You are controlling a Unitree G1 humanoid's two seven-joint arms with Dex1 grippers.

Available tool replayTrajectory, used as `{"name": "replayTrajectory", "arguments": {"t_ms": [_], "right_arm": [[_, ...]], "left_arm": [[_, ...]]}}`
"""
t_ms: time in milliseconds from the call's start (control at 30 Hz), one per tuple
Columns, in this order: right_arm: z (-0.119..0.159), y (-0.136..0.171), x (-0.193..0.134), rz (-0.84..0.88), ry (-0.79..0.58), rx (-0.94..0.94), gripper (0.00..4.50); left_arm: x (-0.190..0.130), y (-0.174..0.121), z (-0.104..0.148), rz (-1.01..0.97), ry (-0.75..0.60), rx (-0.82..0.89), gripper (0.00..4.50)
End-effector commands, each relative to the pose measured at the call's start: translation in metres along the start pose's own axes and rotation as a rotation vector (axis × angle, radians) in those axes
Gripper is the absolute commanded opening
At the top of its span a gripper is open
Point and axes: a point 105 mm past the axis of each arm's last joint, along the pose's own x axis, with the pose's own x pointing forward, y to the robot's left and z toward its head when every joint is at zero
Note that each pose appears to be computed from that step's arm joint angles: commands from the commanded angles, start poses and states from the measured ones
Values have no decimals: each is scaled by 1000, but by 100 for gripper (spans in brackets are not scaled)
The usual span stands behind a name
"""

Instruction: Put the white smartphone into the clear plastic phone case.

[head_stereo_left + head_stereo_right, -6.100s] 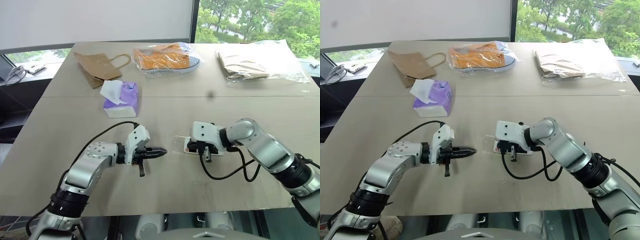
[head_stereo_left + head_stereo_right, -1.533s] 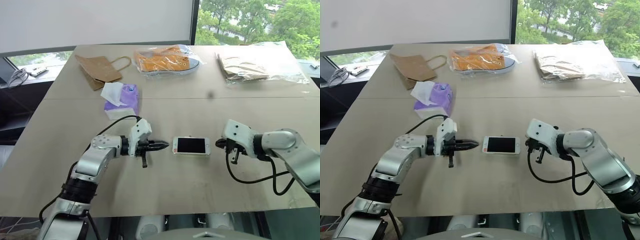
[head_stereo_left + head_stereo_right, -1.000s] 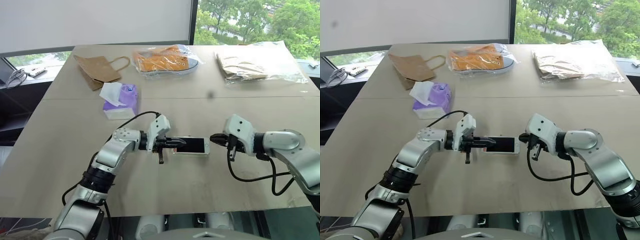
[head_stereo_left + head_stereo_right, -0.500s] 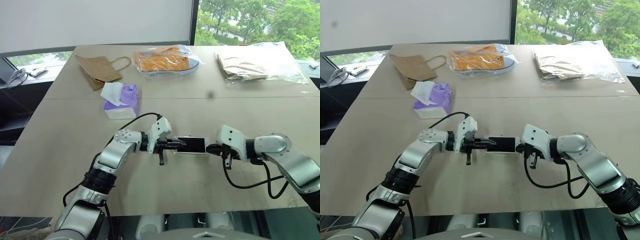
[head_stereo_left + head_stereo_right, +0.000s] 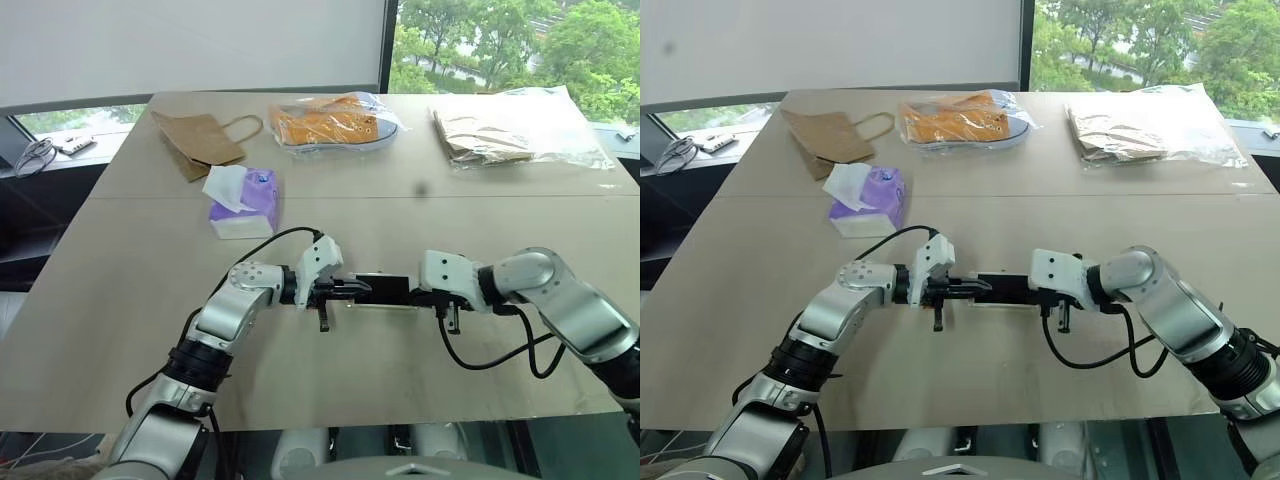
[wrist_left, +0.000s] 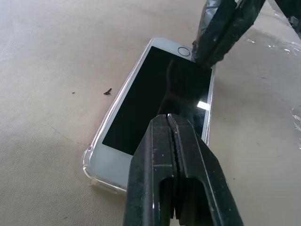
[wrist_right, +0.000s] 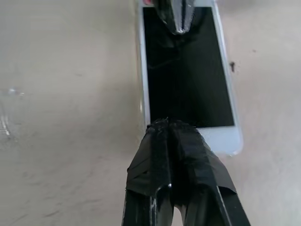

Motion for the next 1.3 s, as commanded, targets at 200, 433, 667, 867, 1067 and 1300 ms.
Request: {"name": "replayTrajectory", "arguments": {"t_ms": [200, 433, 667, 867, 1067, 1300], "right_arm": [[-56, 17, 24, 122, 218, 133, 1], [-60, 17, 23, 120, 220, 167, 1], [25, -15, -9, -54, -209, 169, 1], [24, -27, -13, -162, -207, 187, 1], [-10, -27, 6, -154, -33, 232, 1], [-29, -12, 19, -41, 69, 255, 1]], "left_arm": [[0, -1, -2, 5, 11, 7, 0], [-1, -2, -2, 8, 10, 5, 0], [-2, -3, -3, 17, 5, -3, 0], [-1, -4, -4, 16, 4, -11, 0], [-1, -3, -4, 19, 6, -9, 0], [-3, -3, -5, 27, 7, -12, 0]]}}
